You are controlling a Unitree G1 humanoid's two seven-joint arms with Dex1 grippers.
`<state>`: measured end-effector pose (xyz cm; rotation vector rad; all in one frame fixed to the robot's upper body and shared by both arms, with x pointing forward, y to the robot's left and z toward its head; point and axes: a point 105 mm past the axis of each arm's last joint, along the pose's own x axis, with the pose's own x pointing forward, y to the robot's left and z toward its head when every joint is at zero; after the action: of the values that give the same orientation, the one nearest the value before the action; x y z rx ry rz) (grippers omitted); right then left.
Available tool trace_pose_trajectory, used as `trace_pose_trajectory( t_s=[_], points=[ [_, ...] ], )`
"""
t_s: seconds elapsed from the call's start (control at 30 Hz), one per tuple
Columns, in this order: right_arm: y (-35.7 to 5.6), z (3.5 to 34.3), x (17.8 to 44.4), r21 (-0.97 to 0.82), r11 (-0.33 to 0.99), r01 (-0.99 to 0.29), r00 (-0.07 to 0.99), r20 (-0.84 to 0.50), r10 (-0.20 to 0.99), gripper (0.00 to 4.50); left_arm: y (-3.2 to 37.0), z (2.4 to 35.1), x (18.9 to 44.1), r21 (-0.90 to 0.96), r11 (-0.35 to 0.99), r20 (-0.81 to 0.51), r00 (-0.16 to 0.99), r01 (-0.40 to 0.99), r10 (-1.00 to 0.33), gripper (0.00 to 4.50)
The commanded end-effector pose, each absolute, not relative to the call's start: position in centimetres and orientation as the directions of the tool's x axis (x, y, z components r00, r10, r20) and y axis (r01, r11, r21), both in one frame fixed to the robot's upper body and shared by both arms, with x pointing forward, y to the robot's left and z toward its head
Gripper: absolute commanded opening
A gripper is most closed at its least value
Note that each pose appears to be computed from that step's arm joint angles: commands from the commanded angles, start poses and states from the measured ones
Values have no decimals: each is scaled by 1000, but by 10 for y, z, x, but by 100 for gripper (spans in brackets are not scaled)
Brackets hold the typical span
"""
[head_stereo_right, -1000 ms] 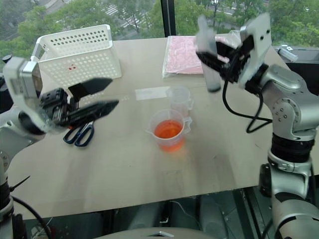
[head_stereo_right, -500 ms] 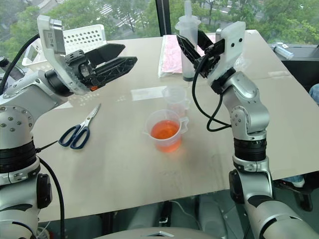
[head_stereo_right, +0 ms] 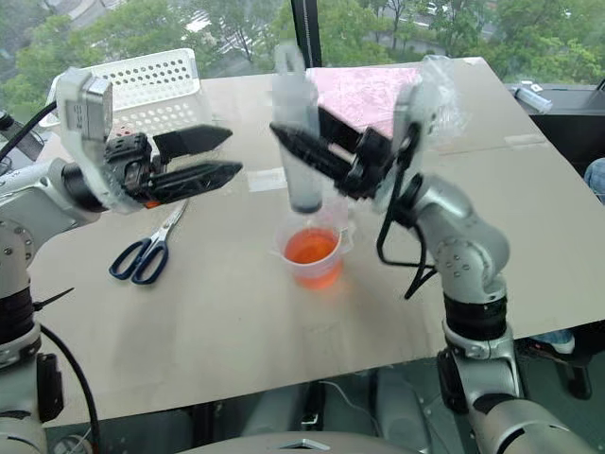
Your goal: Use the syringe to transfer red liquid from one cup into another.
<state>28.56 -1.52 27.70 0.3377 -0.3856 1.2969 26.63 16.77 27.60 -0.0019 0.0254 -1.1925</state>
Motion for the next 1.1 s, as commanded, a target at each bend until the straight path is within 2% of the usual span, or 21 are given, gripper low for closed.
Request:
trace_pose_trajectory(
  t_s=[0.03, 0.1, 0.3, 0.53, 0.67, 0.9, 1.1],
  points=[
    [-13, 282, 286, -37, 240, -970, 191, 492, 850, 148, 179, 278, 245, 24, 289, -100, 290, 957, -952, 450],
    [-13, 275, 289, -37, 250, -968, 201, 486, 851, 148, 186, 265, 237, 11, 269, -171, 267, 963, -949, 450],
    [-15, 255, 282, -41, 227, -973, 182, 467, 865, 148, 196, 246, 228, 36, 268, -258, 268, 963, -928, 450],
    [-22, 235, 285, -41, 245, -969, 200, 461, 865, 148, 198, 245, 228, 56, 267, -269, 272, 962, -924, 450],
    [-21, 232, 288, -62, 253, -966, 199, 451, 870, 148, 191, 249, 244, 104, 297, -258, 315, 949, -913, 450],
    [-13, 200, 285, -121, 243, -963, 177, 398, 900, 148, 150, 272, 276, 211, 278, -168, 315, 937, -934, 450],
    [-14, 200, 287, -132, 249, -959, 177, 405, 897, 148, 134, 291, 296, 290, 284, -118, 329, 914, -937, 450]
  ],
)
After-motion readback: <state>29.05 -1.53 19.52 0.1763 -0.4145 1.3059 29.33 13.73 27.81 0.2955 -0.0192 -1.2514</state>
